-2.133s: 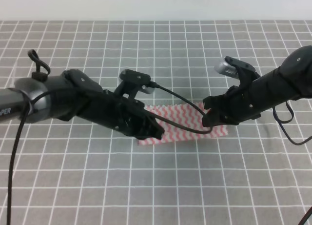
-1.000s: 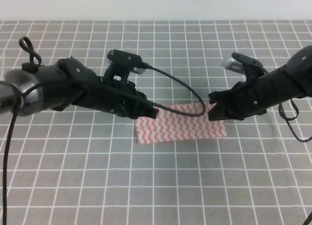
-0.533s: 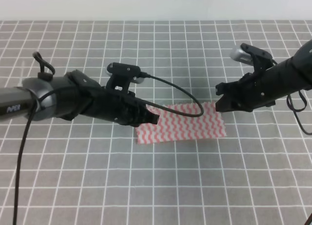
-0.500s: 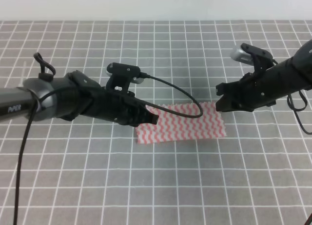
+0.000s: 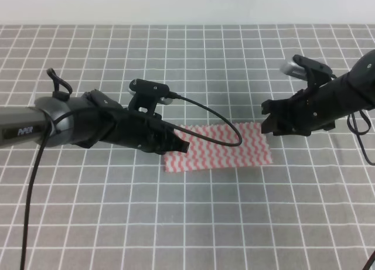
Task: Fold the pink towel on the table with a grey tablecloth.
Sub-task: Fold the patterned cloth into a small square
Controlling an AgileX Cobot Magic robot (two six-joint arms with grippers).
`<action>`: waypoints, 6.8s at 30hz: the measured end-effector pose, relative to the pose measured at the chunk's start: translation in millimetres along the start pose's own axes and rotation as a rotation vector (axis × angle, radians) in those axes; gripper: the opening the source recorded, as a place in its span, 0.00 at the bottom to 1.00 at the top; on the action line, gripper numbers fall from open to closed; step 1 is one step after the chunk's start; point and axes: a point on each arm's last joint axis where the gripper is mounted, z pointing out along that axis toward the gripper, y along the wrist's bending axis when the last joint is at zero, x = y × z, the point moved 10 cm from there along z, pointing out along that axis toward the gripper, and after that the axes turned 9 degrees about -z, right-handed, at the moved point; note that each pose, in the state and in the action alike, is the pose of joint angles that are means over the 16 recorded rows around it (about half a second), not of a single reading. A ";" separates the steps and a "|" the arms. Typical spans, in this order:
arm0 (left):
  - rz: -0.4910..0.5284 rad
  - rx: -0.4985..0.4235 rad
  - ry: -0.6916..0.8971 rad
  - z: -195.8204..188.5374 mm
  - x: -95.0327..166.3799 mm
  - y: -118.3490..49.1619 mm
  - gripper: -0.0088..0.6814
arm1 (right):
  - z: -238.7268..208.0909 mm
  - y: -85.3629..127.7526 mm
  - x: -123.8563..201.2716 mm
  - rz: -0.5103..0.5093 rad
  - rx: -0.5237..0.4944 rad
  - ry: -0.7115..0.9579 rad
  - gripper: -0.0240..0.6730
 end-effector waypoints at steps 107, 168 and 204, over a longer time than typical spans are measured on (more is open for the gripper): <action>-0.063 0.070 -0.010 -26.2 -12.0 11.6 0.01 | 25.0 91.9 -7.6 0.026 -0.265 0.004 0.01; -0.100 0.082 -0.089 -41.0 -29.8 38.6 0.01 | 57.4 144.6 1.2 -0.044 -0.332 0.039 0.01; -0.101 0.078 -0.092 -42.1 -30.7 40.7 0.01 | 57.1 150.7 0.5 -0.051 -0.349 0.029 0.24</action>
